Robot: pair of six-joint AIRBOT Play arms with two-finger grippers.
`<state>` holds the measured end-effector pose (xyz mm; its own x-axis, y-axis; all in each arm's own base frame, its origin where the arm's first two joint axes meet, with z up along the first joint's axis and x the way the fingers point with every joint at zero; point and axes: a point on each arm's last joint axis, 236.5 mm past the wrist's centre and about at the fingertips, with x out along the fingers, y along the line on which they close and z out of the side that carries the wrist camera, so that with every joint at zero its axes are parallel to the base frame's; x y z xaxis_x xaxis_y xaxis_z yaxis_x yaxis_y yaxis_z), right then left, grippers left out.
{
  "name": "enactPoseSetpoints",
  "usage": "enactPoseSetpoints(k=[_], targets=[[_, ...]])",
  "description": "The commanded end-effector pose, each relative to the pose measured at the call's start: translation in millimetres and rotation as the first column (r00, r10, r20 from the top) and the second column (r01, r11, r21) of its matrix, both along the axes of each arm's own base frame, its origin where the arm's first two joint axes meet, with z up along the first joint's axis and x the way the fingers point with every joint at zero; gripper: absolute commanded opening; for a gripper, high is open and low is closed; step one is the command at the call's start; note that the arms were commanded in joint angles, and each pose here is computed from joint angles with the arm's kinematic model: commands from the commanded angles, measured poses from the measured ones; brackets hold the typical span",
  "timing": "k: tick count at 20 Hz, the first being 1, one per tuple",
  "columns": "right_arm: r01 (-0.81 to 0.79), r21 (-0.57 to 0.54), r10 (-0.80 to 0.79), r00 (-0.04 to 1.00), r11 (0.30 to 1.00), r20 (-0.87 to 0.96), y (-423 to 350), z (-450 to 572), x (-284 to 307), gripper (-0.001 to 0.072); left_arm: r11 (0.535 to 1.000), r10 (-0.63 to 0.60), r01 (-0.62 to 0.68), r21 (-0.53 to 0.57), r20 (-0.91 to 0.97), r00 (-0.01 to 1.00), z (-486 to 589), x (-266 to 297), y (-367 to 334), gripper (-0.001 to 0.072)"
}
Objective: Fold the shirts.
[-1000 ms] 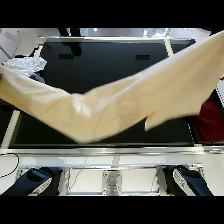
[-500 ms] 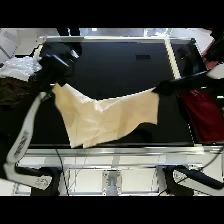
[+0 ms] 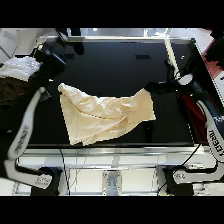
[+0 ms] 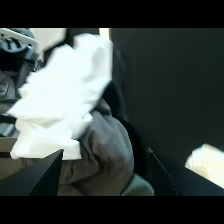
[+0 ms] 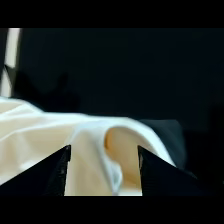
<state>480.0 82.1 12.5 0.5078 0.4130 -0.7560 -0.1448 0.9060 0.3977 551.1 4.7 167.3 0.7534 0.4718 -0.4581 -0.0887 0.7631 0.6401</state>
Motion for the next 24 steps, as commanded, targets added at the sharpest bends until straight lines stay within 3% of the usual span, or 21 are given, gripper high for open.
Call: enactPoseSetpoints(k=[1, 4, 5, 6, 7, 9, 10, 11, 12, 13, 14, 16, 18, 20, 24], targets=[[0.081, -0.175, -0.075, 0.996, 0.981, 0.039, -74, 33, 14, 0.0481, 0.92, 0.191, -0.064, -0.386, 0.3, 0.935, 101, -48, 18, 0.0595], [0.121, -0.209, -0.133, 0.99, 0.97, -0.042, -125, 37, -10, 0.0481, 0.818, 0.265, -0.119, -0.562, 0.184, 0.947, 78, -132, 23, 0.0596], [0.092, -0.208, -0.114, 0.989, 0.974, -0.095, -129, 27, -23, 0.0481, 0.763, 0.287, -0.151, -0.629, 0.121, 0.95, 47, -160, 19, 0.0596], [0.045, -0.197, -0.072, 0.989, 0.979, -0.133, -126, 16, -32, 0.0481, 0.67, 0.325, -0.191, -0.718, 0.051, 0.944, 13, -186, 10, 0.0595], [0.011, -0.178, -0.039, 0.987, 0.984, -0.157, -119, 6, -36, 0.0482, 0.546, 0.374, -0.244, -0.801, -0.027, 0.927, -26, -211, 0, 0.0596], [-0.032, -0.126, 0.01, 0.985, 0.992, -0.174, -102, -7, -39, 0.0482, 0.232, 0.448, -0.285, -0.93, -0.158, 0.88, -94, -247, -26, 0.0596], [-0.037, -0.104, 0.019, 0.985, 0.994, -0.17, -98, -7, -38, 0.0481, 0.054, 0.465, -0.271, -0.961, -0.216, 0.859, -119, -259, -41, 0.0595], [-0.037, -0.086, 0.023, 0.987, 0.996, -0.157, -94, -4, -35, 0.0481, -0.096, 0.472, -0.262, -0.96, -0.276, 0.837, -139, -269, -53, 0.0596], [-0.04, -0.075, 0.029, 0.989, 0.996, -0.144, -91, 0, -33, 0.0482, -0.219, 0.476, -0.258, -0.941, -0.333, 0.814, -158, -280, -60, 0.0594], [-0.038, -0.055, 0.03, 0.991, 0.998, -0.132, -87, 4, -30, 0.0481, -0.272, 0.467, -0.26, -0.927, -0.363, 0.806, -171, -289, -65, 0.0553], [-0.037, -0.036, 0.032, 0.992, 0.999, -0.122, -84, 8, -28, 0.0481, -0.289, 0.461, -0.277, -0.916, -0.387, 0.798, -181, -298, -66, 0.0426], [-0.034, -0.001, 0.034, 0.994, 0.999, -0.101, -77, 17, -24, 0.0482, -0.295, 0.433, -0.289, -0.911, -0.397, 0.809, -182, -308, -73, 0.0398], [-0.028, 0.029, 0.03, 0.996, 0.999, -0.081, -71, 24, -21, 0.0482, -0.169, 0.353, -0.278, -0.946, -0.321, 0.879, -178, -311, -83, 0.0384], [-0.026, 0.05, 0.029, 0.997, 0.998, -0.07, -67, 30, -20, 0.0482, -0.072, 0.292, -0.314, -0.947, -0.321, 0.901, -188, -319, -91, 0.0251], [-0.036, 0.056, 0.04, 0.997, 0.998, -0.062, -64, 39, -24, 0.0481, 0.124, 0.109, -0.394, -0.911, -0.382, 0.918, -214, -344, -112, 0.0297]])
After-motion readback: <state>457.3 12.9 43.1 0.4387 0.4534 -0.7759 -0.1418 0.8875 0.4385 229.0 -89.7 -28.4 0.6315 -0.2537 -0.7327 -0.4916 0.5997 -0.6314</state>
